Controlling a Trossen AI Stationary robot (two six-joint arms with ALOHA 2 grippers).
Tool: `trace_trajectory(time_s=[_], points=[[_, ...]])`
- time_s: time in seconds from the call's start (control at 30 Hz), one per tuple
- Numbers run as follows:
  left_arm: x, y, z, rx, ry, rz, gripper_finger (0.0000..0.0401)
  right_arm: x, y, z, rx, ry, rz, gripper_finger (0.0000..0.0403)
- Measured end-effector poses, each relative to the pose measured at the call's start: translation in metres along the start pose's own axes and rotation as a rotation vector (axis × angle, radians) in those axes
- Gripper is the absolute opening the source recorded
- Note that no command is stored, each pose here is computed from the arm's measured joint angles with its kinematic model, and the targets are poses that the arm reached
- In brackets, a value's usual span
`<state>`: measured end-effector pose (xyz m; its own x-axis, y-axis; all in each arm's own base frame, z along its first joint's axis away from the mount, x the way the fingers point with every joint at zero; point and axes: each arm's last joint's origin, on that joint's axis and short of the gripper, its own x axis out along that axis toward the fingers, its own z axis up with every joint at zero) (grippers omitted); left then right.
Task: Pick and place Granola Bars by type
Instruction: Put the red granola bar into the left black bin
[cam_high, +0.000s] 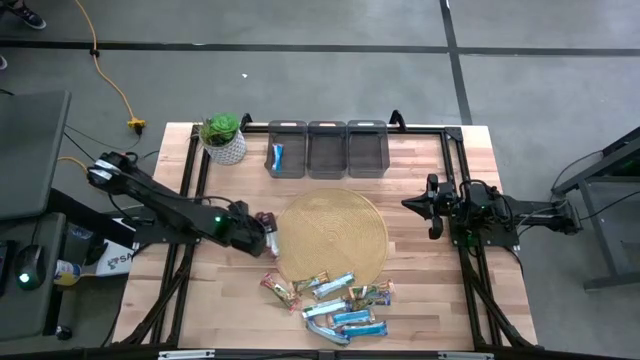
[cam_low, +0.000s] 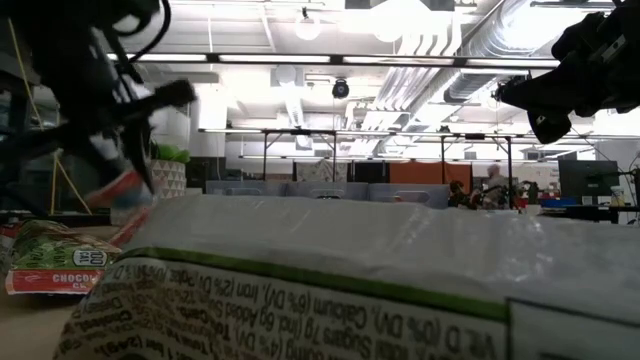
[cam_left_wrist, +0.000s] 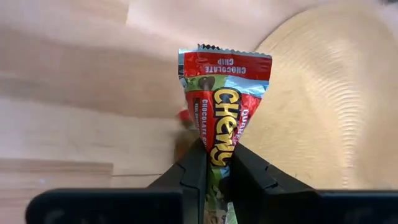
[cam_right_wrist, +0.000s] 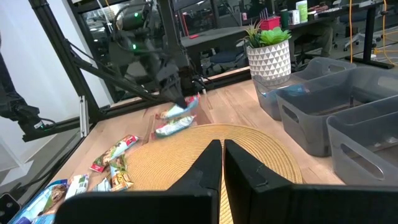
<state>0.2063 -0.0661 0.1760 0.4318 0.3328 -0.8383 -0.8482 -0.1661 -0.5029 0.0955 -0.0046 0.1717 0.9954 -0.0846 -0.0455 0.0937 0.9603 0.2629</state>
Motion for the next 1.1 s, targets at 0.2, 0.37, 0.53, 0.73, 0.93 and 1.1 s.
trace_trajectory(time_s=[0.2,0.37,0.53,0.73,0.93,1.1], points=[[-0.031,-0.014,0.014,0.096,-0.025,-0.167,0.0048,0.0,0.0,0.0,0.0,0.0,0.0,0.0],[-0.062,-0.034,0.022,0.27,-0.011,-0.36,0.0048,0.0,0.0,0.0,0.0,-0.002,0.0,0.0],[-0.09,-0.052,0.028,0.413,-0.027,-0.533,0.0048,0.0,0.0,0.0,0.0,0.0,-0.001,0.0],[-0.129,-0.076,0.039,0.648,-0.207,-0.738,0.0048,0.001,0.0,0.0,0.0,-0.001,-0.001,0.0],[-0.155,-0.09,0.045,0.854,-0.313,-0.846,0.0048,0.001,0.0,0.0,0.0,0.003,-0.001,0.0],[-0.163,-0.095,0.046,0.99,-0.369,-0.899,0.0048,0.001,0.0,0.0,0.0,0.003,-0.001,0.0]])
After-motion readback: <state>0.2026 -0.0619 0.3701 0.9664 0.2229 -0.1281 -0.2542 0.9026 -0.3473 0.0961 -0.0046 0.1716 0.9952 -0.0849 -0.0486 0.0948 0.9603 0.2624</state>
